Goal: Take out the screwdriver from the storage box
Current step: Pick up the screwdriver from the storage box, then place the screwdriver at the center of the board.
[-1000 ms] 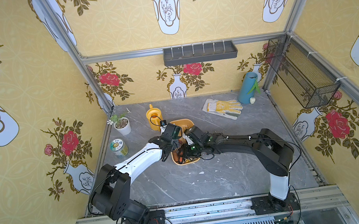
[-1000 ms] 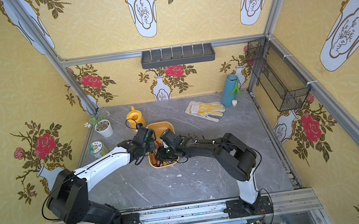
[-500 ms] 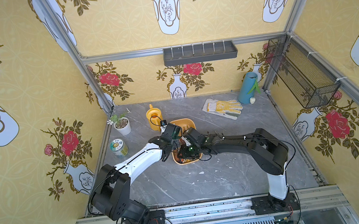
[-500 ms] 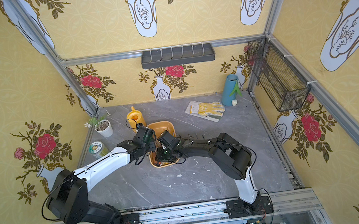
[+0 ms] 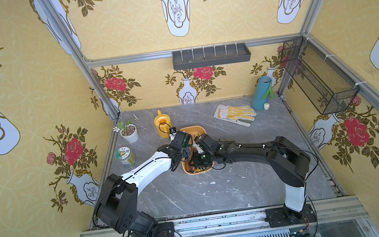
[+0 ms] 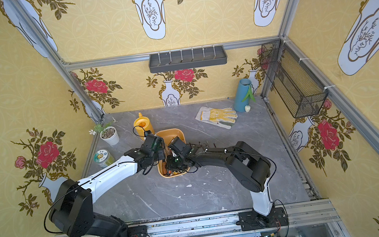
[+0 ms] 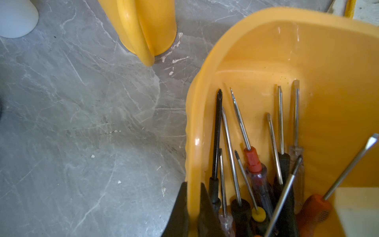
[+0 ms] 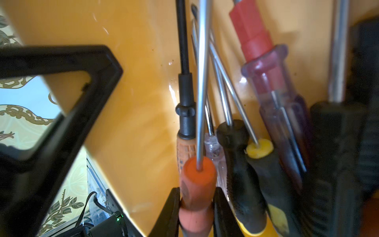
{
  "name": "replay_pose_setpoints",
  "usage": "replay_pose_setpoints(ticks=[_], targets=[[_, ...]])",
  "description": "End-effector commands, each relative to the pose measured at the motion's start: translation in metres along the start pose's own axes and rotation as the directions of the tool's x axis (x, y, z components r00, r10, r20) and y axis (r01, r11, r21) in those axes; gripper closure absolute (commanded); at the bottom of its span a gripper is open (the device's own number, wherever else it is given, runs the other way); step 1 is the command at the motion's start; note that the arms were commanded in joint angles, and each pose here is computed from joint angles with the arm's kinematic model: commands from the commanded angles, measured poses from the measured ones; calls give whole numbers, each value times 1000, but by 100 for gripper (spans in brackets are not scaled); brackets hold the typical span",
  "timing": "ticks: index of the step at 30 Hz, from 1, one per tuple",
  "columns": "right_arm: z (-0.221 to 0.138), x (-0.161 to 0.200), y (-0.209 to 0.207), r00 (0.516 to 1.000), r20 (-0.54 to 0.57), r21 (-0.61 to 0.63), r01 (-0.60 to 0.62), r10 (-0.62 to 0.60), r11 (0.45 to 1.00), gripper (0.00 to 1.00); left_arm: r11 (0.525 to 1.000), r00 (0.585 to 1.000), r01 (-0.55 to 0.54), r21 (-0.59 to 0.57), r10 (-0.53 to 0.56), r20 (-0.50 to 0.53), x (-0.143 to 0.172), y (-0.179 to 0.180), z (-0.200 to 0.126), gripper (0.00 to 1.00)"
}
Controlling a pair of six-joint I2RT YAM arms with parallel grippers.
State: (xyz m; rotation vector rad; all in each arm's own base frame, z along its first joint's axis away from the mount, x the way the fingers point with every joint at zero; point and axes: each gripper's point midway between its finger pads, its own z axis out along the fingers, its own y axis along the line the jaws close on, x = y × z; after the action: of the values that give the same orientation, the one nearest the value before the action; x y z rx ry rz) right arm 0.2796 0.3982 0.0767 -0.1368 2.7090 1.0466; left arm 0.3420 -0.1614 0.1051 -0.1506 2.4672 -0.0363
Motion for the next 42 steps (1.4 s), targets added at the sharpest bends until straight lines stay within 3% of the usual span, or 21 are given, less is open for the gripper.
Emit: replay_pose_setpoints(ticks=[1,14,20,30,42], targets=[[-6,-3,9,999,15,-28,35,-35,999,100,1000,999,2,-11,-2,34,-7,1,0,100],[-48,-25,5,992,101,-9,82,-81,997,100,998,999,-7,-57,10,42,-7,9,1,100],[-87,-35,-12,978,140,91,143,-155,985,100,996,998,-21,-83,27,63,-11,15,-1,100],[-115,-43,-68,982,30,300,168,-186,939,100,994,996,-37,-104,44,73,-13,21,-5,100],[-83,-36,-81,976,-121,319,213,-183,924,100,990,995,-35,-133,48,91,-15,34,-13,100]])
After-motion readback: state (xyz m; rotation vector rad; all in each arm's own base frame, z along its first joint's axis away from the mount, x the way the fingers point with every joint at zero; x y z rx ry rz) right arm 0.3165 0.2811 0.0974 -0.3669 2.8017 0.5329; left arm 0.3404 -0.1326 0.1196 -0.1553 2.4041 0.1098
